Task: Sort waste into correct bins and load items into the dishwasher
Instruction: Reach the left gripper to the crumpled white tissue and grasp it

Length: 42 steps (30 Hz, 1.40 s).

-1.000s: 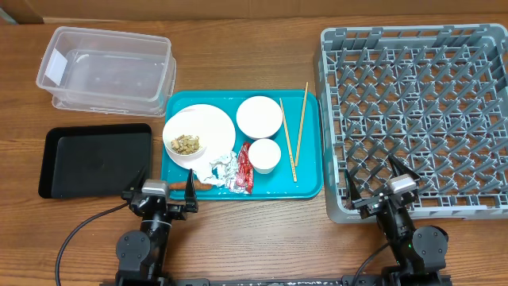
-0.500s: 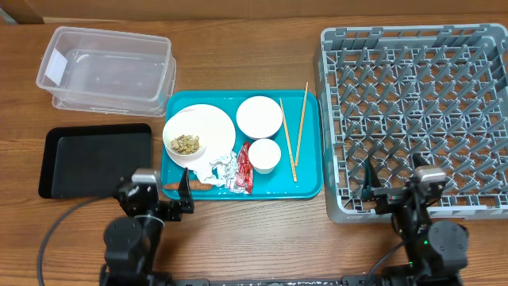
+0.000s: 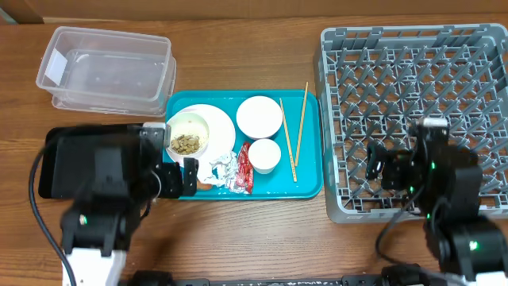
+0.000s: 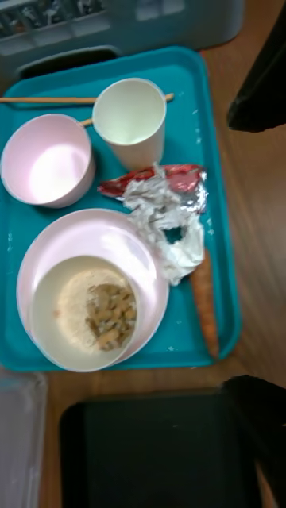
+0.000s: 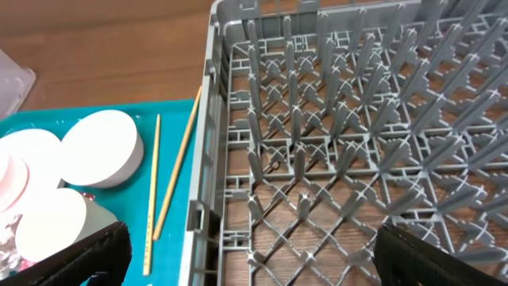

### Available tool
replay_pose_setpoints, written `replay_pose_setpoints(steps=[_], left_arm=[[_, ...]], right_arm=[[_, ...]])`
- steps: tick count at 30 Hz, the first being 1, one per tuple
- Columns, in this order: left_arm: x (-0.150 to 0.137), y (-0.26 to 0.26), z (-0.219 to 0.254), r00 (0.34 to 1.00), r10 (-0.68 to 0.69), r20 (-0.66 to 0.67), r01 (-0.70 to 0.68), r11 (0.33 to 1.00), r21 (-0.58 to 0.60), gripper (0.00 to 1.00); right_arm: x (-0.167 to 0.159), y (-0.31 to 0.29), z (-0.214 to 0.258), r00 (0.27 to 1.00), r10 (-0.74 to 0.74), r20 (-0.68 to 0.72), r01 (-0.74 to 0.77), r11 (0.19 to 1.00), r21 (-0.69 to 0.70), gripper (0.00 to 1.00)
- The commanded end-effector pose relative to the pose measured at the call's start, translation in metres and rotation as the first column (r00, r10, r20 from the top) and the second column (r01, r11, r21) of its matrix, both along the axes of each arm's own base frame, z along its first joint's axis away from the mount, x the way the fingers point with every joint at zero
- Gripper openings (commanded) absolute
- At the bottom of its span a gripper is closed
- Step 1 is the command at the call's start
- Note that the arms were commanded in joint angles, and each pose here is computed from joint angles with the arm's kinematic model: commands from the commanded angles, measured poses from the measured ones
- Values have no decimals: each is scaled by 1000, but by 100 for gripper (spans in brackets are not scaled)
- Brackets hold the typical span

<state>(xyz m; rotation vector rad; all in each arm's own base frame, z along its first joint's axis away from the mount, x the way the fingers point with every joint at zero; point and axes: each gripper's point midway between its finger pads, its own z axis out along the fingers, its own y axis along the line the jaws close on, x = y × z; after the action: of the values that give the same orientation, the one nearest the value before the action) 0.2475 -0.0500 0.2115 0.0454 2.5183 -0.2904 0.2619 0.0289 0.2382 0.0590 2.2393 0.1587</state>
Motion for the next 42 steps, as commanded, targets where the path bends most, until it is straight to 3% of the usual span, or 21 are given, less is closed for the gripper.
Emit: replay_pose_setpoints(steps=[1,9,13,21,31,33,38,40,42], left_arm=[[8,-10,16,999,-22,-28,21,998,-53,100],[22,-12,-9,992,-21,-123,14,998,-56,100],[22,-12,-36,966,22,-259,-40,997,-66,100],[16,-27,-93,856,51,-514,-84,996,-40,95],[13,-33,-151,729,79,-680,-89,996,21,88],[15,-33,-158,722,80,-687,-88,996,23,82],[22,-35,-168,723,80,-687,-89,996,22,53],[24,-35,-168,728,78,-681,-88,996,20,36],[24,-35,-168,729,78,-680,-88,996,20,29]], right_arm=[[5,5,24,1000,11,14,-11,999,32,100],[5,-4,23,1000,-31,5,31,1000,-1,100],[2,-6,20,999,-39,-12,39,999,-10,100],[1,-6,19,999,-39,-16,38,999,-11,100],[0,-7,17,999,-40,-26,40,999,-13,100],[0,-8,17,999,-46,-26,46,999,-18,100],[0,-9,17,998,-50,-26,50,999,-21,100],[-1,-9,16,998,-50,-28,50,999,-22,100],[-1,-9,16,998,-51,-28,50,999,-22,100]])
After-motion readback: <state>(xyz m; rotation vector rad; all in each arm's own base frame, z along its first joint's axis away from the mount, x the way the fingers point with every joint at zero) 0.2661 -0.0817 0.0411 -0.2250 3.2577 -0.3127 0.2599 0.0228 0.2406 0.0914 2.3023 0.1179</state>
